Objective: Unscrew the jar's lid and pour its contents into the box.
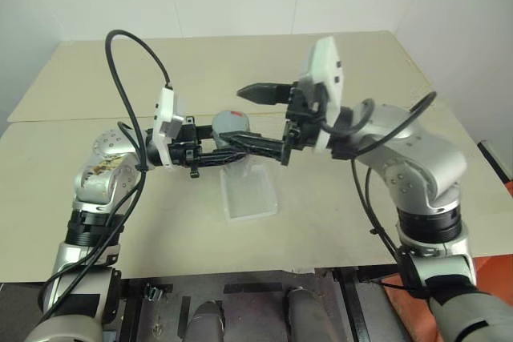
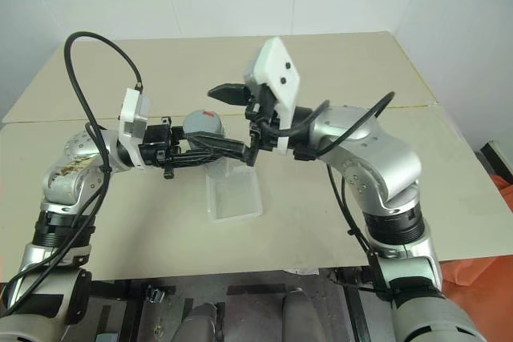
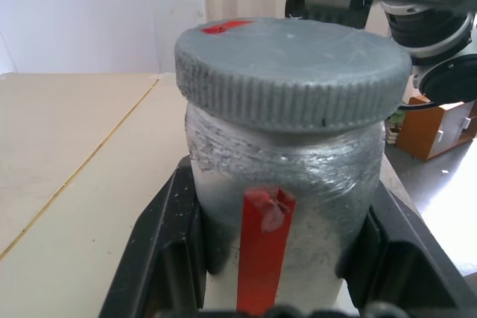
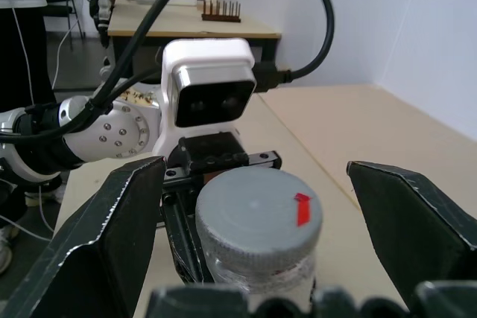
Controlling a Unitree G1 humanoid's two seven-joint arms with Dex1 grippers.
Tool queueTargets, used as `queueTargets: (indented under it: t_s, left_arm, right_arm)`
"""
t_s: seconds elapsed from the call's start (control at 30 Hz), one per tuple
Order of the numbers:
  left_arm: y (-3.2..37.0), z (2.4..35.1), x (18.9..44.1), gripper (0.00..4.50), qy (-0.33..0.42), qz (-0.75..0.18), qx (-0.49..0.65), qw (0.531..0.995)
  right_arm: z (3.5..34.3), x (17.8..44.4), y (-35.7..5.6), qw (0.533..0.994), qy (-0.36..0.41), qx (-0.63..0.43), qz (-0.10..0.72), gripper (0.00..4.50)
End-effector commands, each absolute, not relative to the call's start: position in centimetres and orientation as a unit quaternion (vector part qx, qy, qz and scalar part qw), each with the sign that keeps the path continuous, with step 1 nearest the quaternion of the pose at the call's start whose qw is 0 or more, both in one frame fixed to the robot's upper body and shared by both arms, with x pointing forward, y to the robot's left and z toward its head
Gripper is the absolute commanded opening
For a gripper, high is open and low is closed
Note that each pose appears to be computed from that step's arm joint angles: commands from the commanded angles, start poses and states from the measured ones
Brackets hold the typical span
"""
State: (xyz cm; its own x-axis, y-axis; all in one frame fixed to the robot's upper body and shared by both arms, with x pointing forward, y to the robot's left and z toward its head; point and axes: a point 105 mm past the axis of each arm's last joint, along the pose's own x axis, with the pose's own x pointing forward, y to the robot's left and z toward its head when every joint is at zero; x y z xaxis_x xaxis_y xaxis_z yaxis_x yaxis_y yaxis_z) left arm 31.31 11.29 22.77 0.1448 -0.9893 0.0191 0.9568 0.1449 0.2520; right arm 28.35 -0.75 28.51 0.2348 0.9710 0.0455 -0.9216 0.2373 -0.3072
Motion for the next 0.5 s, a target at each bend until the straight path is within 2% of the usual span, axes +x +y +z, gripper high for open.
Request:
queueTargets:
  t_s: [0.03, 0.3, 0.5]
  left_arm:
    - [11.2, 23.9, 31.0, 1.92, -0.114, -0.651, 0.102, 0.743]
    - [11.5, 23.8, 30.7, 1.92, -0.112, -0.651, 0.104, 0.744]
    - [11.6, 23.8, 30.6, 1.92, -0.112, -0.650, 0.105, 0.744]
  right_arm:
    - [29.8, 28.1, 0.1, 0.773, -0.140, -0.119, 0.607, 4.48]
    - [29.7, 29.1, 1.1, 0.781, -0.134, -0.123, 0.597, 4.48]
    - [29.2, 29.8, 0.1, 0.795, -0.123, -0.124, 0.581, 4.48]
